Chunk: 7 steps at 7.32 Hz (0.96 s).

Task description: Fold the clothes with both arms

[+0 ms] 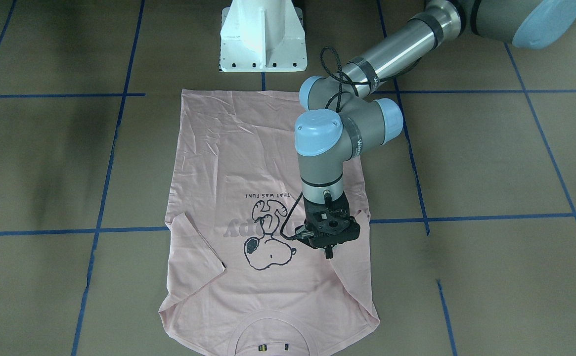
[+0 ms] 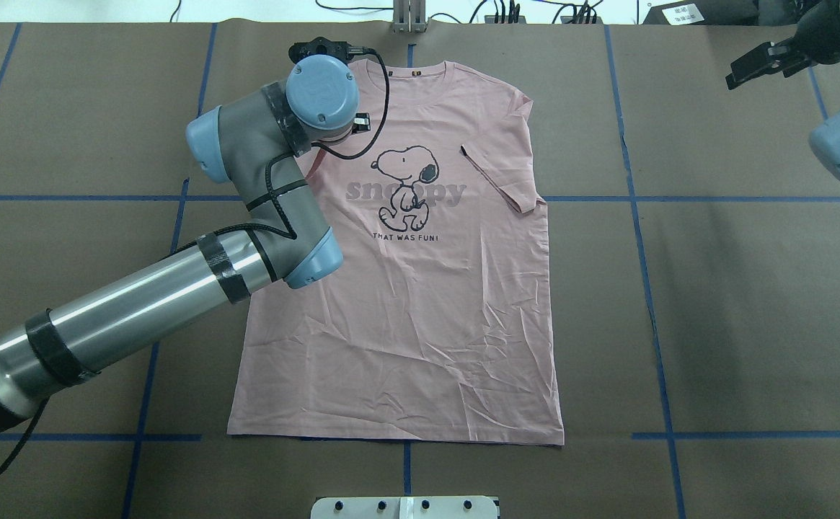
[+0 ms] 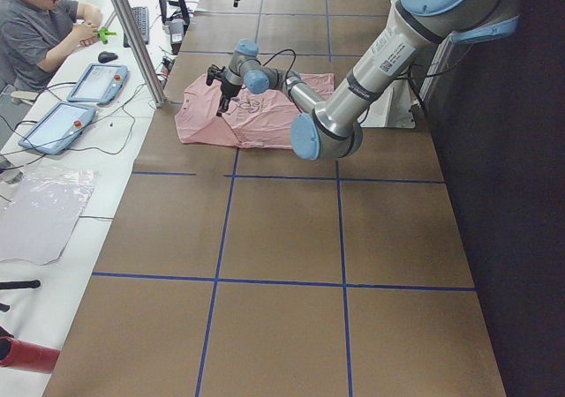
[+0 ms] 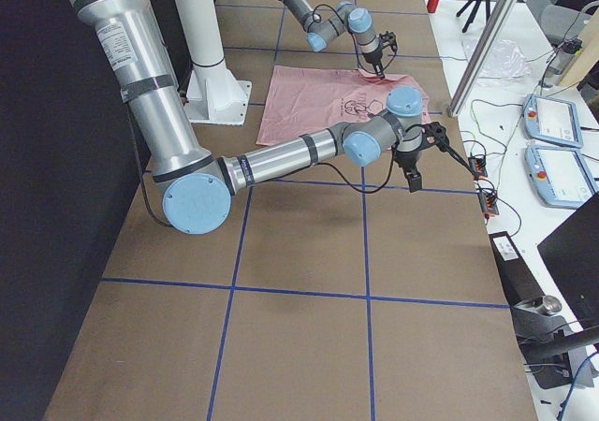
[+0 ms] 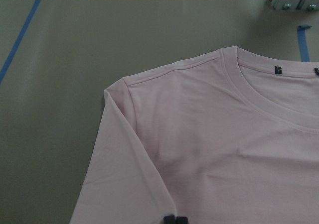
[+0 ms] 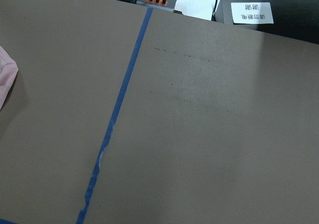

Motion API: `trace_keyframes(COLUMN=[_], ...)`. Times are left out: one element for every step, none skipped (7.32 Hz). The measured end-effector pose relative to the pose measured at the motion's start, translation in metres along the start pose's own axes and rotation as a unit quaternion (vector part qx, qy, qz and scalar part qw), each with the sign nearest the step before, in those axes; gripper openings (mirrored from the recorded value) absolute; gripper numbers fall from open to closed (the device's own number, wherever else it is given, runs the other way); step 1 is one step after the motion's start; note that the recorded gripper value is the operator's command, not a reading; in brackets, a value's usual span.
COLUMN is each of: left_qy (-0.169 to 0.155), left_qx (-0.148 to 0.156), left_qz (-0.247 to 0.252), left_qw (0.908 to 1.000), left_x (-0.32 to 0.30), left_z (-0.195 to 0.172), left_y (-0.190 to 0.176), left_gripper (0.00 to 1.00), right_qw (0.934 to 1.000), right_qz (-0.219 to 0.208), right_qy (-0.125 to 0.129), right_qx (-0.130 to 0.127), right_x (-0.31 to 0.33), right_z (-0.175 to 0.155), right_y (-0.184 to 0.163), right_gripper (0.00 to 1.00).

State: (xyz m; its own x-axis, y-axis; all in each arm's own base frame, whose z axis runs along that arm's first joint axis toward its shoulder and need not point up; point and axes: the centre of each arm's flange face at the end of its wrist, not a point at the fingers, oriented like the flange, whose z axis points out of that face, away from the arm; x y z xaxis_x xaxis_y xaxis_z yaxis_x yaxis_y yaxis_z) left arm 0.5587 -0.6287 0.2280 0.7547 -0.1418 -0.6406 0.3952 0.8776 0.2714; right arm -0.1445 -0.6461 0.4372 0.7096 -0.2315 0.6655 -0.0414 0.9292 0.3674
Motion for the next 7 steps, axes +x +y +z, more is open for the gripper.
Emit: trace_keyframes(left_qy=[-0.005,-0.004,0.008,0.031,0.064,0.098,0.125], left_qx=[-0.002,-0.002,0.001,0.003,-0.004,-0.011,-0.014], left_qz=[0.009,0.028,0.043,0.051,0.055,0.060,0.064], left_qw=[0.9999,0.9996,0.9990,0.9982,0.9964,0.9934,0.9900], left_x=[0.002,0.001,0.002,-0.002,-0.018,-0.042,-0.063], left_z=[0.003,0.003,-0.007,-0.026,-0.050,-0.077,-0.103], left_y=[0.000,0.000,0.000,0.003,0.013,0.026,0.039], left_gripper=[1.00,1.00,1.00,1.00,1.00,1.00,1.00], right_qw=[1.0000,1.0000,0.9997,0.9989,0.9974,0.9951,0.9926], right_qz=[0.002,0.006,0.022,0.043,0.064,0.085,0.104], right_qy=[-0.001,-0.003,-0.008,-0.017,-0.033,-0.050,-0.063], right_qx=[0.001,0.001,0.002,0.002,0.006,0.006,0.003], right_x=[-0.002,-0.006,-0.016,-0.035,-0.065,-0.099,-0.133], right_z=[0.000,-0.001,-0.001,-0.001,-0.008,-0.016,-0.021], right_y=[-0.001,-0.003,-0.003,0.001,0.008,0.022,0.052], right_gripper=[1.00,1.00,1.00,1.00,1.00,1.00,1.00])
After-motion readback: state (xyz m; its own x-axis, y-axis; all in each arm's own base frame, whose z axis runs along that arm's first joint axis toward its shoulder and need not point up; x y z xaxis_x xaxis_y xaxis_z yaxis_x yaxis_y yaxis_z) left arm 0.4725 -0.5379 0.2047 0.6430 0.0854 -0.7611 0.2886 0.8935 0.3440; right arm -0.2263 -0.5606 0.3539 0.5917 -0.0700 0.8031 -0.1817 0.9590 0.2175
